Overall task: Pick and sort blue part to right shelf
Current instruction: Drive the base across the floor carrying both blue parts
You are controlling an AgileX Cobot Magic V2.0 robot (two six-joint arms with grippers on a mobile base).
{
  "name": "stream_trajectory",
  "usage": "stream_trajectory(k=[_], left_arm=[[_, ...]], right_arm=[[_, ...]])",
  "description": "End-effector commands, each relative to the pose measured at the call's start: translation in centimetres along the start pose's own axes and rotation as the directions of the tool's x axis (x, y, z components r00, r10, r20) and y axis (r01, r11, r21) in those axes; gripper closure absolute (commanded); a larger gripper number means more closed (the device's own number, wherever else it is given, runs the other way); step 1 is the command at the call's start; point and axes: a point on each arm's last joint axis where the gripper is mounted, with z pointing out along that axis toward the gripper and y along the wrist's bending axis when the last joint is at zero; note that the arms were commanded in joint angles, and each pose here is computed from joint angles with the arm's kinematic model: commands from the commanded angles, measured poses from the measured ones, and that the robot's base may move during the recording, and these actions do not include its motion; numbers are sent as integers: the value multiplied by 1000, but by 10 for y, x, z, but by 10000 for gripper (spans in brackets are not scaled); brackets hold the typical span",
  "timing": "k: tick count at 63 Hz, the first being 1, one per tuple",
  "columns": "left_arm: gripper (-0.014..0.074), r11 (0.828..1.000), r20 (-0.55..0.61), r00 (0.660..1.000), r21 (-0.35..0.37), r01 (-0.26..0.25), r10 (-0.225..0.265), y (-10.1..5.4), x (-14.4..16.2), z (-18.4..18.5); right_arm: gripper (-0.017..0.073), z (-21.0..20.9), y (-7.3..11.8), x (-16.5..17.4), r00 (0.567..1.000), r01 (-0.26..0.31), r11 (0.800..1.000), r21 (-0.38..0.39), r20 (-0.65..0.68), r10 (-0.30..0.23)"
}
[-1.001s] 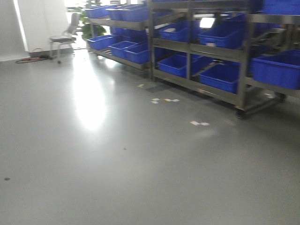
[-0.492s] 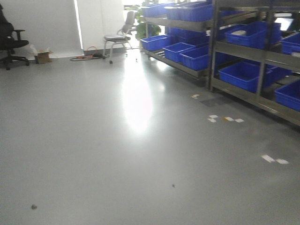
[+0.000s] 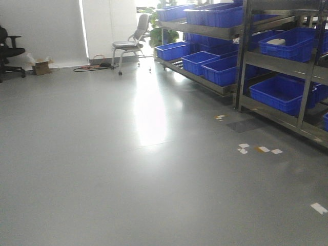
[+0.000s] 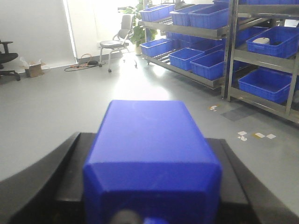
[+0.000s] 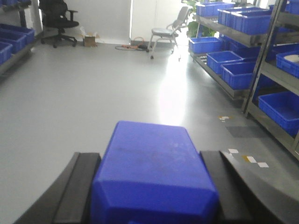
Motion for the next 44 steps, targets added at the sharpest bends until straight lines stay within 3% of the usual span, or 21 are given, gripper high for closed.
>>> stream_trajectory(k=[1, 44], left_arm=[[280, 1000, 107, 994, 10, 12, -13, -1, -17, -2], [280, 1000, 107, 994, 12, 12, -13, -1, -17, -2]], right_arm=[[344, 0, 1, -9, 996, 23, 1000, -9, 88, -22], [344, 10, 3, 16, 999, 31, 999, -15, 10, -31]])
